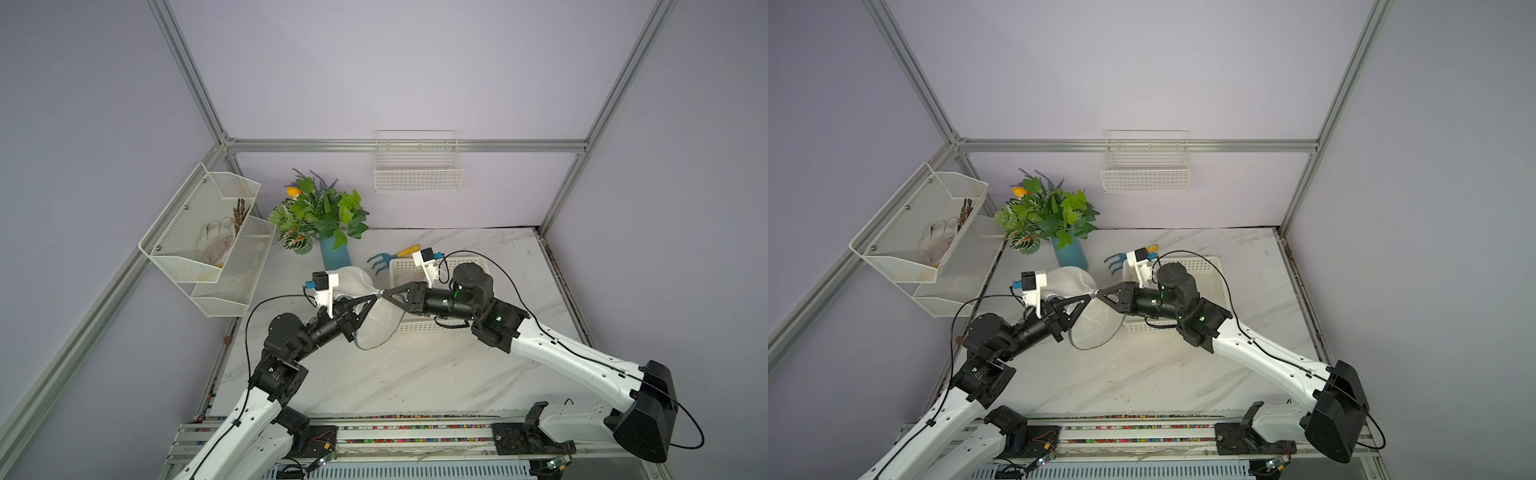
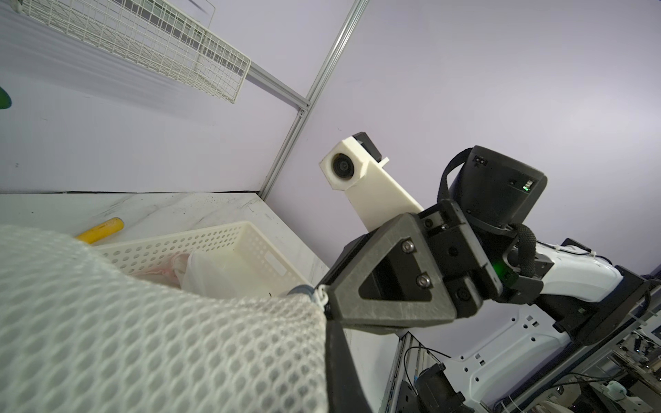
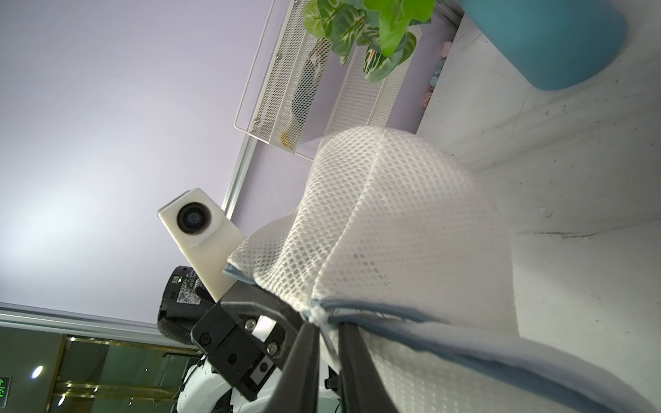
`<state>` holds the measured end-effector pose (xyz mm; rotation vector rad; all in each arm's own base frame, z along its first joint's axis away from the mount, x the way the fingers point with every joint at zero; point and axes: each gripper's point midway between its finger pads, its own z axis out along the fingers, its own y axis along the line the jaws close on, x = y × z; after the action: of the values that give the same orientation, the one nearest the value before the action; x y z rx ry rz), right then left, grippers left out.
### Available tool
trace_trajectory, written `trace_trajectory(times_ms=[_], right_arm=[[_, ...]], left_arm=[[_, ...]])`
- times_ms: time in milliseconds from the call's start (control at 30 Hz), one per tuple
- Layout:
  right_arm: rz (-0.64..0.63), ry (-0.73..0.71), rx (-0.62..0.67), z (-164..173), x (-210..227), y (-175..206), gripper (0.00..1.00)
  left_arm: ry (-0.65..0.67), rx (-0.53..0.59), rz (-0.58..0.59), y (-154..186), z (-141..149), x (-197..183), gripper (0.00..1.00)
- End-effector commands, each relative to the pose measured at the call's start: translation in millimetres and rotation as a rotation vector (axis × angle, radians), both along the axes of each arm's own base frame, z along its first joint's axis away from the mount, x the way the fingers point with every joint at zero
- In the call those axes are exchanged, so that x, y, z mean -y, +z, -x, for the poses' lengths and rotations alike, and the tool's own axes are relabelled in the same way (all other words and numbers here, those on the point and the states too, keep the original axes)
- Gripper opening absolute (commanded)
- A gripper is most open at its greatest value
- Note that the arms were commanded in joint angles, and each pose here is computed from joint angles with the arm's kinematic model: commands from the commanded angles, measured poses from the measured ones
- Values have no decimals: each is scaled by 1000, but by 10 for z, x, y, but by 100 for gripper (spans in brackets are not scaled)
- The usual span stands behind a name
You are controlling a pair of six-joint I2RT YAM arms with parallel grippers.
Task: Turn the laundry bag inside out
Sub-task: Zip the zipper on the laundry bag.
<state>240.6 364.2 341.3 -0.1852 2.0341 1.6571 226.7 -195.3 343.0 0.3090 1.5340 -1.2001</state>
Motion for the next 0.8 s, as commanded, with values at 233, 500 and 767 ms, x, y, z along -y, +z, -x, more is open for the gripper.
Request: trace_trajectory(times_ms=[233,500,767], right_arm=[[0,-104,31,-139,89,42,1],[34,-171,24,-201,211,-35,0],[90,-262,-8,-297,449,-232,0]], left_arm=[[-14,97,1,243,99,-14,0],[-7,99,1,243,101,-26,0],[45,102,7,249,100,-112,0]])
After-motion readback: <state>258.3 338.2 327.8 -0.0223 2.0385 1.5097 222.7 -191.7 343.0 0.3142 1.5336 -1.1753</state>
